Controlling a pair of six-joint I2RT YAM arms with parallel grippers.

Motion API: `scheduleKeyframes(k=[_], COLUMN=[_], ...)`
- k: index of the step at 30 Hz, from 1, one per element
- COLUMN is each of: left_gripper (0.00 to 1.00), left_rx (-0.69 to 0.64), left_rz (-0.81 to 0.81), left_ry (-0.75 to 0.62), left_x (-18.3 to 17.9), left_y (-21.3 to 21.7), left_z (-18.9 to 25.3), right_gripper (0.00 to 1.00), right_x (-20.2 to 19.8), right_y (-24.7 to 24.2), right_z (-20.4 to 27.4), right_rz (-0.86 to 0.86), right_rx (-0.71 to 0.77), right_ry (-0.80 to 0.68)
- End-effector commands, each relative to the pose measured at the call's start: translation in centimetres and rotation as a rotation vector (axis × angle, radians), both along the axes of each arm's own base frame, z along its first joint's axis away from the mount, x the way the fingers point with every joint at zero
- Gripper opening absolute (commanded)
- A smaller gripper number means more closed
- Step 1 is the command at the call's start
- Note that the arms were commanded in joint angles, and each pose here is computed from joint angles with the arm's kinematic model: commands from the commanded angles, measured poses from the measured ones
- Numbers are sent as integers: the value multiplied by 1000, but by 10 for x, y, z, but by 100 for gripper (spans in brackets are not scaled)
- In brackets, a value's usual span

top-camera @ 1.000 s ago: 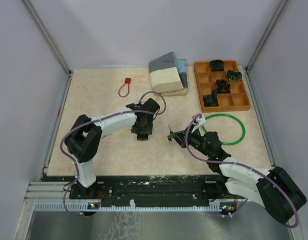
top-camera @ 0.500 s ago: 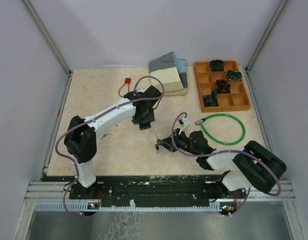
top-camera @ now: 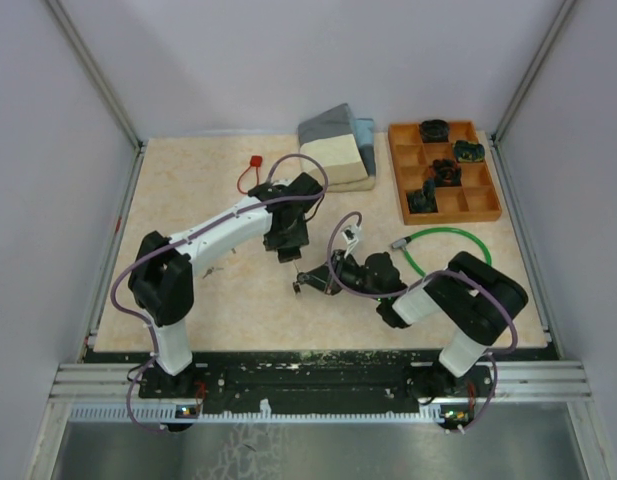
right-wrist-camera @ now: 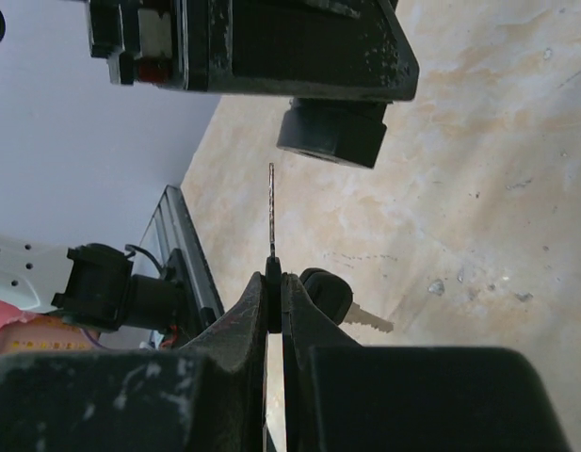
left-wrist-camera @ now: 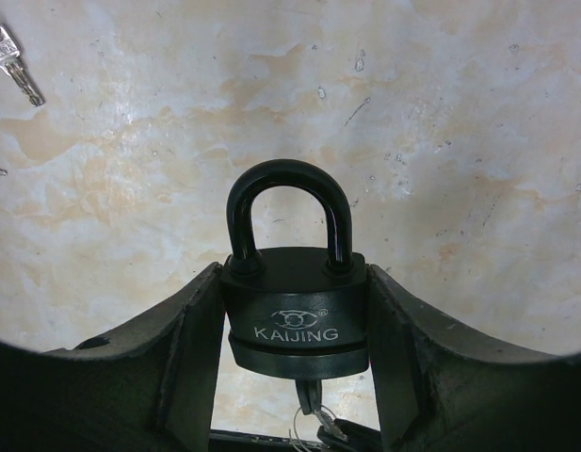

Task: Unlock with the key
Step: Unlock the lock.

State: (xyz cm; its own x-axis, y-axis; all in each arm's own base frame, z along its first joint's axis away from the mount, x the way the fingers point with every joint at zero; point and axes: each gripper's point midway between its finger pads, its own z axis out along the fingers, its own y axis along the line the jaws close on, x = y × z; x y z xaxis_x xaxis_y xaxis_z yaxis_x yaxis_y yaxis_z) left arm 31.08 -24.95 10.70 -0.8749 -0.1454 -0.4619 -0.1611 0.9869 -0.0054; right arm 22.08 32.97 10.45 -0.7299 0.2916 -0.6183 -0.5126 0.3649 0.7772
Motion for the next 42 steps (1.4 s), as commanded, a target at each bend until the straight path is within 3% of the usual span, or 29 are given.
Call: scheduleKeyframes(k=[1,42], left_gripper=[0,0], left_rx=[-50,-86], left_rz=[-7,-38], left_ry=[-26,-48], left_x=[1,-1], left_y=[-8,-12], left_z=[11,17], right_gripper=[0,0], right_x=[6,12], right_y=[16,11], right_z=[23,-3], right_rz=[29,-24], right_rx=[101,86], right_ry=[-30,91])
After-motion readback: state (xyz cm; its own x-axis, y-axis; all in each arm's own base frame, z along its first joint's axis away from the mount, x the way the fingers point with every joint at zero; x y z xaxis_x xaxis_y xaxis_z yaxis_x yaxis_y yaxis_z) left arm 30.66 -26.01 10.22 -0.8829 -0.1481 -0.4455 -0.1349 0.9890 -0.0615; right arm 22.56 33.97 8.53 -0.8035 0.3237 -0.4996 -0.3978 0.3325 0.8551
